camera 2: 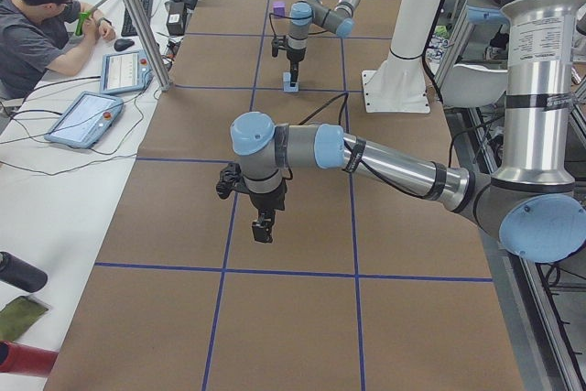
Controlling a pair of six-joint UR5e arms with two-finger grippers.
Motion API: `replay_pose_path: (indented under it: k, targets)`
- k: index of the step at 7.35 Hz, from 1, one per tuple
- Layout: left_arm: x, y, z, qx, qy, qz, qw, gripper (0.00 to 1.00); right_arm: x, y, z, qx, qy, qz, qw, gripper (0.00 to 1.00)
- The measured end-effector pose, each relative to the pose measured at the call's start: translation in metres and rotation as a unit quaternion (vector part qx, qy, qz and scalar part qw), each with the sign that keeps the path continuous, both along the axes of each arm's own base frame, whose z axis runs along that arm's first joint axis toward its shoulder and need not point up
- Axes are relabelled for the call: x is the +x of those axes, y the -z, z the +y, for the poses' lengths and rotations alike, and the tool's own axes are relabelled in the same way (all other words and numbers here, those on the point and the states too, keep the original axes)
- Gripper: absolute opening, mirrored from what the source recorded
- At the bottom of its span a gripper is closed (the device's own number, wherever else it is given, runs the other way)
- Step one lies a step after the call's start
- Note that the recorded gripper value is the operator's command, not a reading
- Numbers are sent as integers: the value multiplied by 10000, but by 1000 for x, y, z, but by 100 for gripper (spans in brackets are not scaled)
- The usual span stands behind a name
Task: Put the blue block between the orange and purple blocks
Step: 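Lower the right gripper onto the light-blue cube and grasp it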
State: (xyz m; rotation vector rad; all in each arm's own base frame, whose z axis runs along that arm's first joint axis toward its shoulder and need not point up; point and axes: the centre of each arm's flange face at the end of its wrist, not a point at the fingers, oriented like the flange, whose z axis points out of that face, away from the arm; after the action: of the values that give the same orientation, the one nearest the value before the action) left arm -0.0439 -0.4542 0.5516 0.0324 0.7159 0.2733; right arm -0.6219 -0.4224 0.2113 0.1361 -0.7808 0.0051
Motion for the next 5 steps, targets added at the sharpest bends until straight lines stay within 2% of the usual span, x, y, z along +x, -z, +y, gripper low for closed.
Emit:
replay_pose_path:
  k: [1, 2, 5]
  targets:
    - [0, -2, 0, -17, 1, 5, 10000, 100, -4, -5, 0, -5, 8, 53, 10000, 27]
    - [0, -4, 1, -37, 2, 31, 10000, 100, -7, -7, 0, -23, -1, 69, 10000, 2]
    - [2, -8, 2, -49, 9, 158, 9999, 100, 7, 1, -5, -26, -84, -32, 10000, 0]
